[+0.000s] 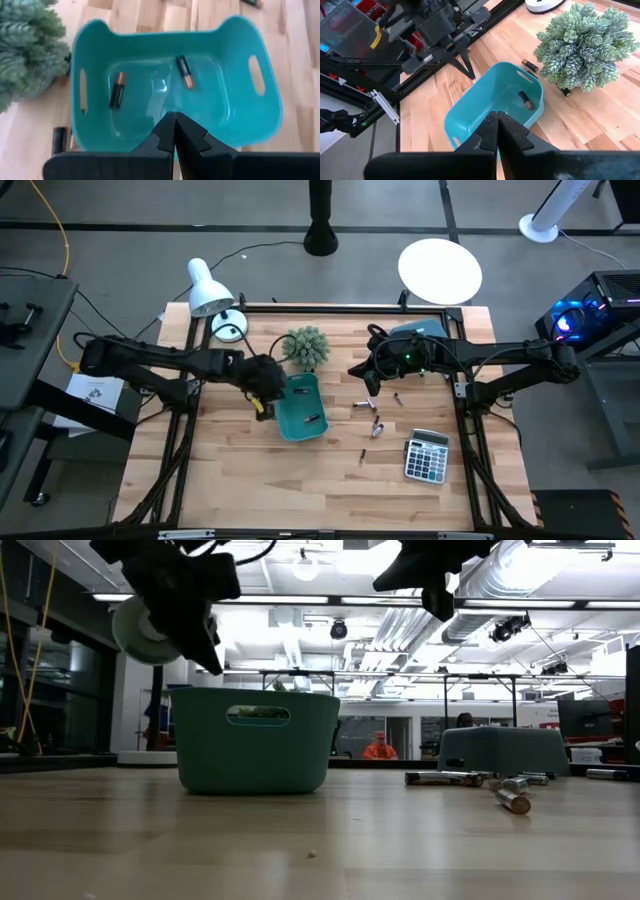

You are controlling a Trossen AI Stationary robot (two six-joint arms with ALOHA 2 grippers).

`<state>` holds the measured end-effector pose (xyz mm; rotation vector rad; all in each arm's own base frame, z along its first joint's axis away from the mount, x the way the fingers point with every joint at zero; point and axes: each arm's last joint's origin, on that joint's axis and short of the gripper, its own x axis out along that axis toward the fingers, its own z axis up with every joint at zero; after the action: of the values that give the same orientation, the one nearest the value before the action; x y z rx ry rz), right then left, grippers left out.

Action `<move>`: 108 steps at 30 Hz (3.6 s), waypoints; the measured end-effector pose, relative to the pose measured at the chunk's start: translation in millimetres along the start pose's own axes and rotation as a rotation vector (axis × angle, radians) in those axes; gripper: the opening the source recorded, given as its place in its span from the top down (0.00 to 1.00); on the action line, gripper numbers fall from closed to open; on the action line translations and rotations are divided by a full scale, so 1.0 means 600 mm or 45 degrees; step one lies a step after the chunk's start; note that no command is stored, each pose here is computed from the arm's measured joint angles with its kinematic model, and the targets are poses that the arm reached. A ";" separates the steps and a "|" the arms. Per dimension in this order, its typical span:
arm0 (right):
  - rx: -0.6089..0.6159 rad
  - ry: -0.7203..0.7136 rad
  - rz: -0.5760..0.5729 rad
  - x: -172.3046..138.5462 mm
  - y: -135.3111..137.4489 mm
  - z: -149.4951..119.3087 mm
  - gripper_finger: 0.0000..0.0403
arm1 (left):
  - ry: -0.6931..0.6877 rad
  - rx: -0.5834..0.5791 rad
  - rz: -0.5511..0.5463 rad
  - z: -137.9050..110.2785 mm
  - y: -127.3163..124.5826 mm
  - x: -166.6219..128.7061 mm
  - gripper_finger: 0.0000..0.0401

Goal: Sort batteries
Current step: Put the black battery into the green bin

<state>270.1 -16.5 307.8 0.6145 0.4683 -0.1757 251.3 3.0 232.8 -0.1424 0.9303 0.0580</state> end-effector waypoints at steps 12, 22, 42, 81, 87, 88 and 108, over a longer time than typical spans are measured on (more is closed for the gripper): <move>0.000 -0.007 -0.005 0.000 0.000 0.000 1.00 | 0.049 -0.247 0.364 -0.017 0.039 -0.028 0.82; 0.034 -0.007 -0.005 0.000 0.000 0.001 1.00 | 0.048 -0.438 0.132 -0.024 0.187 0.018 0.60; 0.103 -0.046 -0.063 0.000 -0.003 0.002 1.00 | -0.115 -0.101 0.239 -0.143 0.192 0.087 0.60; 0.091 -0.033 -0.070 0.000 -0.004 0.000 1.00 | -0.481 -0.195 0.185 -0.100 0.113 0.004 0.92; 0.091 -0.036 -0.073 0.000 -0.004 0.000 1.00 | -0.588 -0.065 -0.031 -0.084 0.012 0.015 0.92; 0.091 -0.036 -0.075 0.000 -0.004 0.000 1.00 | -0.595 -0.068 -0.034 -0.085 0.000 0.016 0.92; 0.060 -0.046 -0.090 0.000 -0.007 0.003 1.00 | 0.494 -0.950 0.501 -0.107 0.001 -0.123 0.45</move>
<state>269.3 -21.0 306.7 0.6401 0.4523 -0.2651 156.3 -5.0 254.1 -0.6774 1.2790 0.7680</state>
